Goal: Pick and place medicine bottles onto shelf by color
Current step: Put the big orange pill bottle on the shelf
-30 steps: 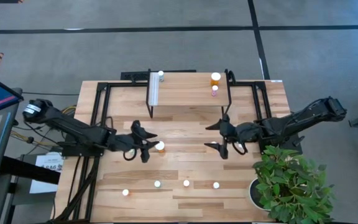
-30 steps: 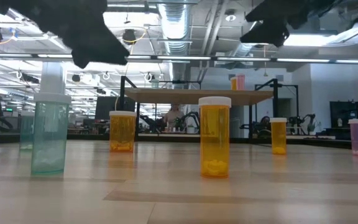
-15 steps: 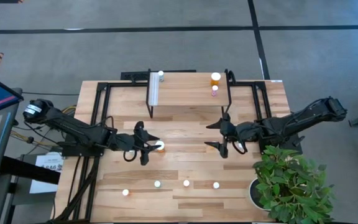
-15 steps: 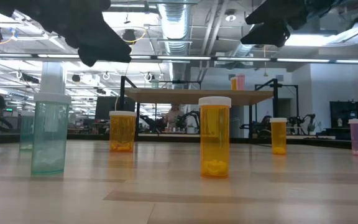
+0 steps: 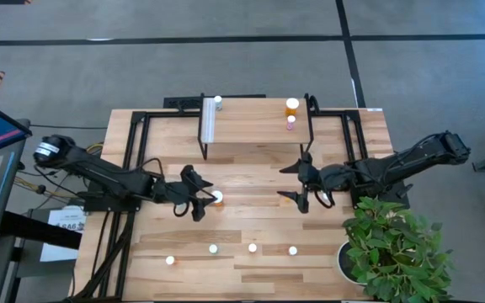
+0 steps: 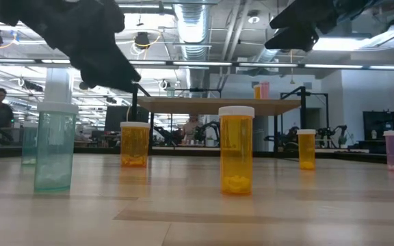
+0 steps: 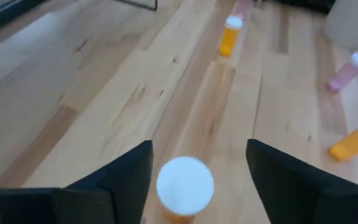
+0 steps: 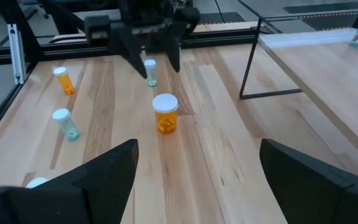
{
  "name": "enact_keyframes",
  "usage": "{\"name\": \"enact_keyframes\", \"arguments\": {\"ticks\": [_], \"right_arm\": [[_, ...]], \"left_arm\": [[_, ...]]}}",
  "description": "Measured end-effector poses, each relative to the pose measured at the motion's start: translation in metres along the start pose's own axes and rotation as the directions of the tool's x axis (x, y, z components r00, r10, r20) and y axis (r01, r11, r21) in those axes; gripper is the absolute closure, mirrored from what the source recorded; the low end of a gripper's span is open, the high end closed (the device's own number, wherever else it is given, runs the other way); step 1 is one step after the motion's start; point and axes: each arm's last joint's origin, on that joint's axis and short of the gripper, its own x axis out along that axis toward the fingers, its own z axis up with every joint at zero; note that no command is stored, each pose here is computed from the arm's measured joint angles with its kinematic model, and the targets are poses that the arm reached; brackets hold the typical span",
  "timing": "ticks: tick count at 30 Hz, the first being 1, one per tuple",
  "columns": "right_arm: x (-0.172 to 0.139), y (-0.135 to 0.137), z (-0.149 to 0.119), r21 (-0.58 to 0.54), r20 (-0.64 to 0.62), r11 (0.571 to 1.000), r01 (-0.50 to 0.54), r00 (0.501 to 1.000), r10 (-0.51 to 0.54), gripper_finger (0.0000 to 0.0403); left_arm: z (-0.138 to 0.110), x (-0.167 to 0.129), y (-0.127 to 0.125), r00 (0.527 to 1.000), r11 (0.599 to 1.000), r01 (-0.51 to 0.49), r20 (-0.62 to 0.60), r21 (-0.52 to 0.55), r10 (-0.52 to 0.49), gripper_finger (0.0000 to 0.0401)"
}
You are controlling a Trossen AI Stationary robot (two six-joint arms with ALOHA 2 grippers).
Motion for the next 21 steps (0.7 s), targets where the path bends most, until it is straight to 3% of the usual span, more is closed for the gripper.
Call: {"name": "enact_keyframes", "arguments": {"ticks": [9,21], "right_arm": [[0.000,0.000,0.000,-0.002,0.001,1.000,0.001,1.000,-0.001,0.0046],[0.000,0.000,0.000,-0.011,-0.002,1.000,0.001,1.000,-0.001,0.0046]], "left_arm": [[-0.013,0.020,0.002,0.996,0.998,-0.048,-0.076,0.045,0.051,0.0102],[-0.021,0.030,0.001,0.989,0.996,-0.016,-0.146,0.084,0.028,0.0094]]}}
